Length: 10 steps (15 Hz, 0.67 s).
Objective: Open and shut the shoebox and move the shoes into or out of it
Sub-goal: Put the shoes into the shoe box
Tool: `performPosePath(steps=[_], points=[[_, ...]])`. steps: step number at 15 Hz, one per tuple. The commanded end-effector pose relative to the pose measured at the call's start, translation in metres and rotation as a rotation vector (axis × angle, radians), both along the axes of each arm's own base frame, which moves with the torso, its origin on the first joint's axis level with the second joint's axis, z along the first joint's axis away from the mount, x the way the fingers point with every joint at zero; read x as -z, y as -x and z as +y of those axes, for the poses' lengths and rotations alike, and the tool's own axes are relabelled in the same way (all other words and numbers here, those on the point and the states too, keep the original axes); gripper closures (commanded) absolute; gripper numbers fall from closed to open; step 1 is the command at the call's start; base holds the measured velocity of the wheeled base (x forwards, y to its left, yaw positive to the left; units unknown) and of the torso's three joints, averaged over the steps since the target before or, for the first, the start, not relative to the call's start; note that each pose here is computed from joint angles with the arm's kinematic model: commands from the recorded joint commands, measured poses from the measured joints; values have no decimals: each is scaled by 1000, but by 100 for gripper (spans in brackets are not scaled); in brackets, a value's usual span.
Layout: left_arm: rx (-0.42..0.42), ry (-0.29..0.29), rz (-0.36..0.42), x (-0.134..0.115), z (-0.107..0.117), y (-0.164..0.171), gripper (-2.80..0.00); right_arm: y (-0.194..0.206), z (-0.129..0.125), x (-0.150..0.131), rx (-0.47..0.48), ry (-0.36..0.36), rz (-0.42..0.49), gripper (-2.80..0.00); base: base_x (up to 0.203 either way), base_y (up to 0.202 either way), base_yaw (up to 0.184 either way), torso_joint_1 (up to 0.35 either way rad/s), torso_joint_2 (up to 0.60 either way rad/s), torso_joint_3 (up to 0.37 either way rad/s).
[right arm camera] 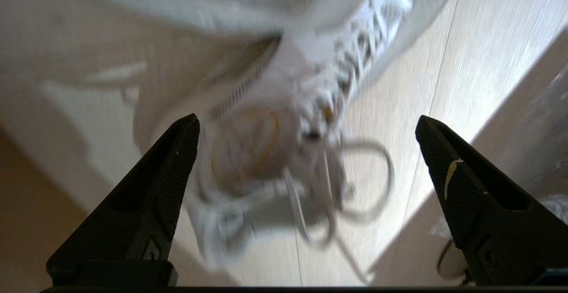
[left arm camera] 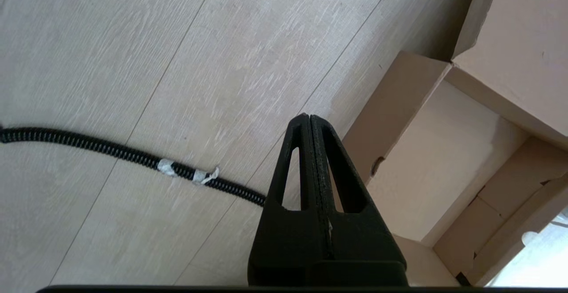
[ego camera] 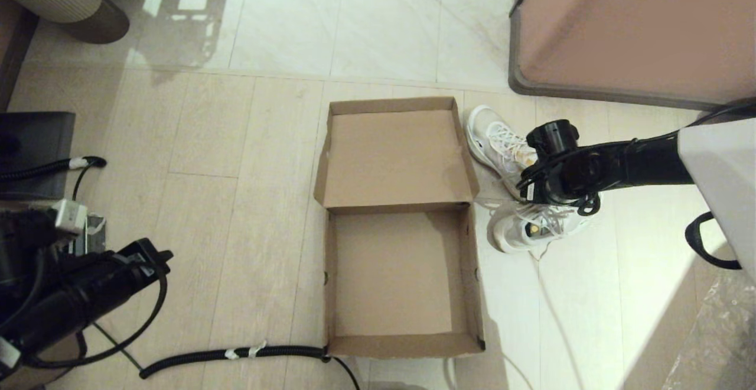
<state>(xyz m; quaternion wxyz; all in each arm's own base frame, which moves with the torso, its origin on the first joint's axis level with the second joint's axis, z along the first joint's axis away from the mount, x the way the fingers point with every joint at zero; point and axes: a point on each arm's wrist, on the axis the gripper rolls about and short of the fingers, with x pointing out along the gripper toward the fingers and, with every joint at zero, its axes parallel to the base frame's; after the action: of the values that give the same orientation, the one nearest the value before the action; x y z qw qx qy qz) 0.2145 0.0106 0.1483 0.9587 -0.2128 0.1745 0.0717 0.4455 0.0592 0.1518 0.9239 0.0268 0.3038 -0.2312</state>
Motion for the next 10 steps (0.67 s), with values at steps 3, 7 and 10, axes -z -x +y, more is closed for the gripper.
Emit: performPosePath(steps=[3,7,10], points=[[-2,1,-20,-1,-1,19,0,44,-6,-7,-22,-17,70,-280,0,0,0,0,0,0],[-10,0,-25,-1,0,25,0,24,0,-10,-109,-147,-89,-280,0,0,0,0,0,0],[-22,1,-20,0,3,24,0,12,4,-6,-266,-210,-89,-280,0,0,0,0,0,0]])
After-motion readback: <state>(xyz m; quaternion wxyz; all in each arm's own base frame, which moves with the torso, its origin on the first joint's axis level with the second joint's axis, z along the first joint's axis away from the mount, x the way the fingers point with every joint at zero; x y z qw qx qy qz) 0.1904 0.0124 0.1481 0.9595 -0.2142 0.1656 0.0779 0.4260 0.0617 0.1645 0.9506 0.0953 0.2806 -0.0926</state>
